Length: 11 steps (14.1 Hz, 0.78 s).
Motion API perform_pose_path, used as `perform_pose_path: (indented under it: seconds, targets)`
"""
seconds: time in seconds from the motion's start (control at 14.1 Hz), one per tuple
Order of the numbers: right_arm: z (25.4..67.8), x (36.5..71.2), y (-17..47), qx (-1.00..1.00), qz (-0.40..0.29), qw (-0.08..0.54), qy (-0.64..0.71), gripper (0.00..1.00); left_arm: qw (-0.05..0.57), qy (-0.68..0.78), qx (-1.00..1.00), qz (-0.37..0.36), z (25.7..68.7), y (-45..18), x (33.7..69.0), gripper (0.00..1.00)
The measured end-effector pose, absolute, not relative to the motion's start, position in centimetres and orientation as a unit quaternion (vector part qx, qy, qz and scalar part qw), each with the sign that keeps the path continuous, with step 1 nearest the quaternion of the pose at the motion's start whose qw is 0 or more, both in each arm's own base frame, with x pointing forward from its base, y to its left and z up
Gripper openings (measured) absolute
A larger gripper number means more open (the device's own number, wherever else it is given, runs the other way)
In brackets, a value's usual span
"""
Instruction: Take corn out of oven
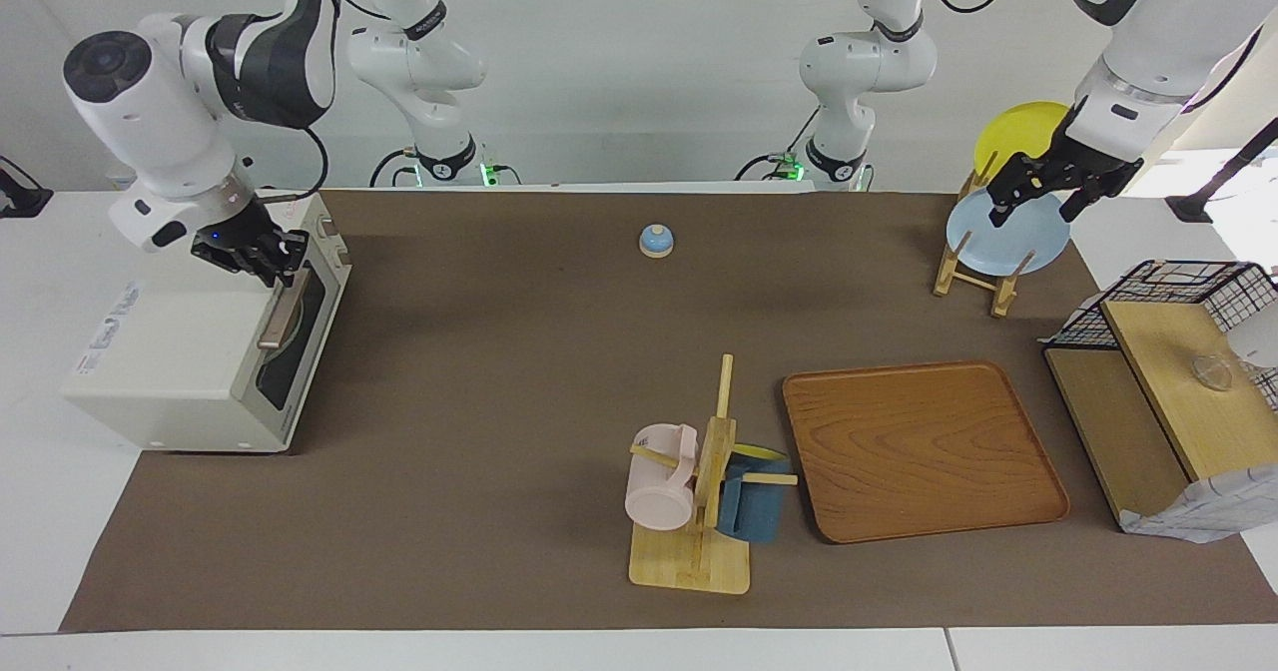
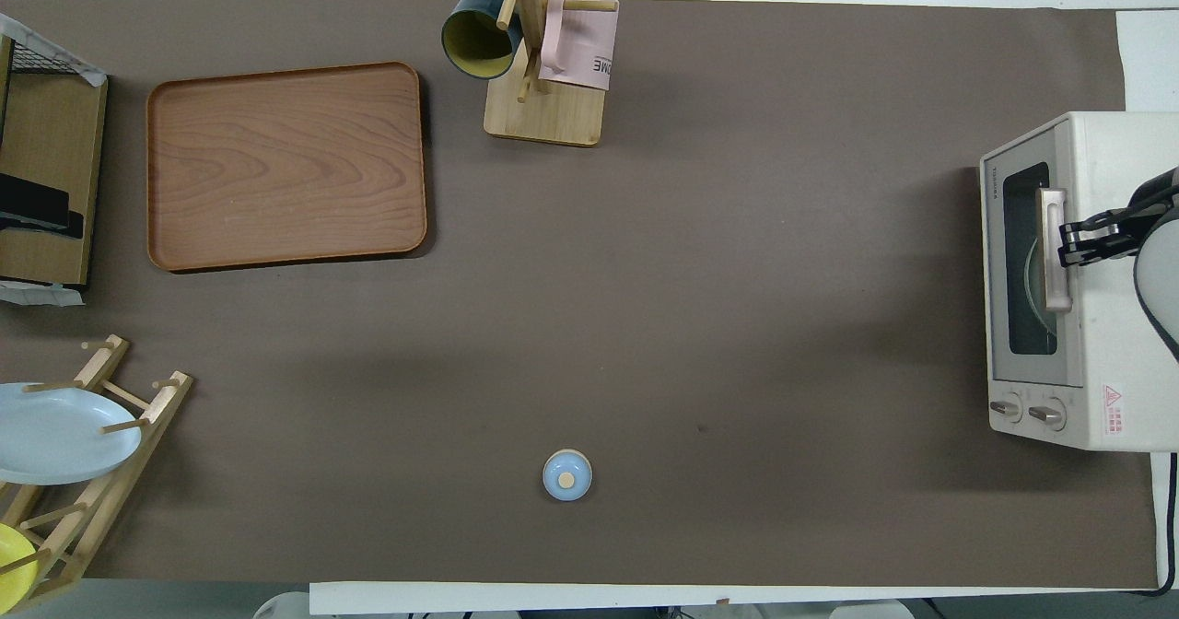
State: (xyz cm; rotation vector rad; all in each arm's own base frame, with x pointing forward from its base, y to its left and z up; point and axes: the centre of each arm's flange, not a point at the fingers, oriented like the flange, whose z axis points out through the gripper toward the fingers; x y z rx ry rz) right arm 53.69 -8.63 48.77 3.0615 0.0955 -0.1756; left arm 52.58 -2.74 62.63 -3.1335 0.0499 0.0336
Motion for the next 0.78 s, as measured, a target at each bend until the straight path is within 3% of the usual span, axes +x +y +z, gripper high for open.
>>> perform_pose_path:
  seconds: [0.35, 0.64, 0.78]
  targets:
    - [46.4, 54.4, -5.9, 0.997, -0.052, 0.042, 0.05, 0.01, 0.004, 0.016, -1.0, 0.011, 62.6, -2.7, 52.6, 1.0]
    - [40.7, 57.5, 3.0, 0.998, -0.012, 0.047, 0.041, 0.01, 0.004, 0.016, -1.0, 0.011, 62.6, -2.7, 52.6, 1.0]
    - [39.4, 58.7, 5.5, 0.998, -0.015, 0.046, 0.044, 0.06, 0.004, 0.016, -1.0, 0.011, 62.6, -2.7, 52.6, 1.0]
